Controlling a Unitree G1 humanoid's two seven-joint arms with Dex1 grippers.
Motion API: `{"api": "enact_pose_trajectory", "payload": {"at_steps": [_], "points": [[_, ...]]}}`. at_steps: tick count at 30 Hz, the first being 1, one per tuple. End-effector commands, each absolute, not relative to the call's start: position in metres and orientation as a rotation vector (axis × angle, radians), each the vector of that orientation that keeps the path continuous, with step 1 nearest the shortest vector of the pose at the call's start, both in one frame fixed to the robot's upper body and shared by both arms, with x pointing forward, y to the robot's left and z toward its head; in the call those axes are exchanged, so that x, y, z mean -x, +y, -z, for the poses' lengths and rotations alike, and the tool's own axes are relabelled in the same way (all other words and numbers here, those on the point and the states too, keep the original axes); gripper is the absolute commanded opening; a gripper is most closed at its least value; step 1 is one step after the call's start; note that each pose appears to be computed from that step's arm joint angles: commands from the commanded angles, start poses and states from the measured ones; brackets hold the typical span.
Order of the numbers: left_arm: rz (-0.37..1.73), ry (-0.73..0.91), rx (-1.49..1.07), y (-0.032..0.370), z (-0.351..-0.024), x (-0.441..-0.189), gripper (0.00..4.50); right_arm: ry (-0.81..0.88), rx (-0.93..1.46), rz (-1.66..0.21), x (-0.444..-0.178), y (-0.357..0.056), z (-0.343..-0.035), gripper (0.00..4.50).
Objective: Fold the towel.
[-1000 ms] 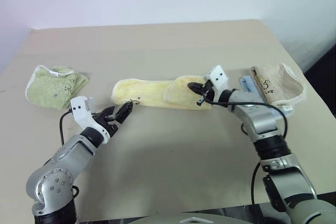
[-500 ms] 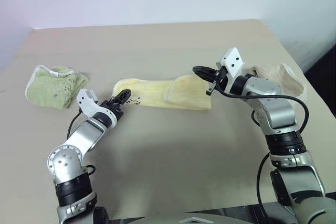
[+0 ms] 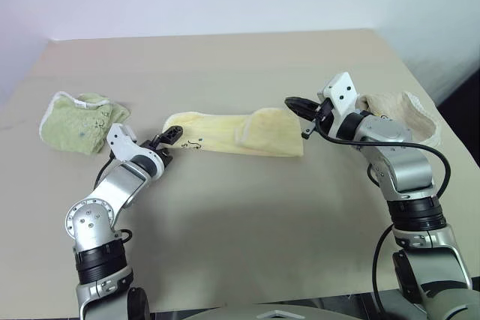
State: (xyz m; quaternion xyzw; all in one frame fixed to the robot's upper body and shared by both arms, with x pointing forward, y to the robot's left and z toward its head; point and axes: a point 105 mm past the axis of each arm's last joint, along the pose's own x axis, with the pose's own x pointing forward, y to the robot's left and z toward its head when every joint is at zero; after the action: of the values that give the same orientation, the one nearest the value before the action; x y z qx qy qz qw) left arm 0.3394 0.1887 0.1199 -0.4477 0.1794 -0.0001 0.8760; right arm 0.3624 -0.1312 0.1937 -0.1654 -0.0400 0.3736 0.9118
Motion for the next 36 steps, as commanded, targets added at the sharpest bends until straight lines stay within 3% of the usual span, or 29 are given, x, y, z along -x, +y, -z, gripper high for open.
{"api": "enact_pose_trajectory", "payload": {"at_steps": [1, 3, 7, 15, 17, 23, 29, 33, 36], "points": [[-0.042, 0.389, 0.929, 0.190, -0.114, -0.355, 4.50, -0.116, 0.334, -0.813, -0.350, -0.125, -0.202, 0.02], [-0.020, 0.397, 0.946, 0.184, -0.115, -0.361, 4.50, -0.082, 0.325, -0.846, -0.343, -0.125, -0.195, 0.02], [0.025, 0.407, 0.944, 0.176, -0.117, -0.364, 3.31, -0.024, 0.314, -0.885, -0.330, -0.128, -0.185, 0.00], [0.045, 0.362, 0.966, 0.180, -0.126, -0.371, 0.51, 0.009, 0.316, -0.852, -0.325, -0.138, -0.179, 0.00], [0.050, 0.345, 0.966, 0.182, -0.130, -0.371, 0.07, 0.010, 0.316, -0.848, -0.325, -0.138, -0.178, 0.00], [0.032, 0.233, 0.939, 0.209, -0.151, -0.377, 0.07, 0.014, 0.315, -0.837, -0.325, -0.140, -0.175, 0.00], [0.084, 0.033, 0.807, 0.246, -0.208, -0.376, 0.07, 0.013, 0.317, -0.823, -0.326, -0.143, -0.175, 0.00], [0.249, 0.014, 0.645, 0.212, -0.233, -0.375, 0.07, 0.009, 0.314, -0.814, -0.327, -0.144, -0.176, 0.00], [0.446, 0.067, 0.439, 0.156, -0.231, -0.370, 0.07, 0.005, 0.314, -0.805, -0.328, -0.144, -0.176, 0.00]]}}
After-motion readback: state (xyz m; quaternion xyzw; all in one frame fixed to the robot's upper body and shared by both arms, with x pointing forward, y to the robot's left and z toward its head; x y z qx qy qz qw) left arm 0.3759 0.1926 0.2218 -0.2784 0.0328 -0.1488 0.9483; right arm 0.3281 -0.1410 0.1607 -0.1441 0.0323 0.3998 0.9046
